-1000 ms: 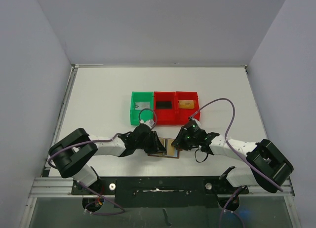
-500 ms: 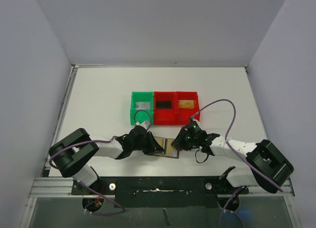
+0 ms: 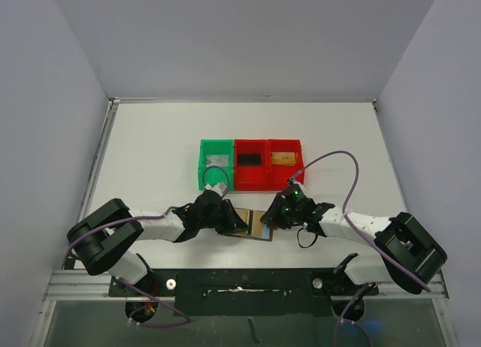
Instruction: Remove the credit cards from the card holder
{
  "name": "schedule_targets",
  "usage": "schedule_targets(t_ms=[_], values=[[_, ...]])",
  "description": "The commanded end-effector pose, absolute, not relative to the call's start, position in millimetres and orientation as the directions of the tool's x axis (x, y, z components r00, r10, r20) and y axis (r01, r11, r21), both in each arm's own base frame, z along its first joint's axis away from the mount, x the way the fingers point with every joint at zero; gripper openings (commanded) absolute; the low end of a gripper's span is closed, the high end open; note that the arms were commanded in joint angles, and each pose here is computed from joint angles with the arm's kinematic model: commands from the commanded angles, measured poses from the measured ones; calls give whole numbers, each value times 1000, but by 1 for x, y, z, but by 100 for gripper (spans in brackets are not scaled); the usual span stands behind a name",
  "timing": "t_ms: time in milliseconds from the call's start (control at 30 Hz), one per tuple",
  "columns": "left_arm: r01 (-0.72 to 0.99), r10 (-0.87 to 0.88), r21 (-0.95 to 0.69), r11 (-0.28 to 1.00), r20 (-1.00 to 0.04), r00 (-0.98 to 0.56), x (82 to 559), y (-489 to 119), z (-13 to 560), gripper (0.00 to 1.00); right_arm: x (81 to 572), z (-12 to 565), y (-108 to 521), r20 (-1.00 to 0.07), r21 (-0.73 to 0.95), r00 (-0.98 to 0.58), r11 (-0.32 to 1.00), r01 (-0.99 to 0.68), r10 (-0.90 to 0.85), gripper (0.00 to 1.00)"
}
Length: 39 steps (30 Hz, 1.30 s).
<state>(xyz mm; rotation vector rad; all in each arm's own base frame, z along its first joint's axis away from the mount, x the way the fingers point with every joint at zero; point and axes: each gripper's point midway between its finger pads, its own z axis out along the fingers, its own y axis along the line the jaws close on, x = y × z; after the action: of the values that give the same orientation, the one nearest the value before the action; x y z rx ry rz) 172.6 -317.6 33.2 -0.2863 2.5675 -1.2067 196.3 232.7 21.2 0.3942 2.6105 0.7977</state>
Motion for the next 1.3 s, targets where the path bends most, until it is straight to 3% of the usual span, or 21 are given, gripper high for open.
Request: schedule_targets(t_ms=[0,100,367,700,967,1267], values=[[9,-296,-814,580,-221,-929,185,-330,57,17,184,3,217,-251,499,-910,850,171,331,21],[11,-288,-820,573,-213,-934,187,-335,57,21,184,3,219,-246,502,-913,849,168,326,21],[-20,-305,-833,552,-179,-935,189,-335,53,21,183,0,221,-236,504,-917,847,169,323,21],[-51,-325,-817,574,-170,-930,191,-328,49,2,182,-1,216,-233,487,-916,855,180,326,21],[-49,-338,-798,601,-199,-920,190,-318,52,0,182,2,214,-236,492,-916,853,174,323,21],[4,-306,-832,555,-209,-929,194,-332,63,23,184,3,217,-239,498,-920,853,158,311,21]])
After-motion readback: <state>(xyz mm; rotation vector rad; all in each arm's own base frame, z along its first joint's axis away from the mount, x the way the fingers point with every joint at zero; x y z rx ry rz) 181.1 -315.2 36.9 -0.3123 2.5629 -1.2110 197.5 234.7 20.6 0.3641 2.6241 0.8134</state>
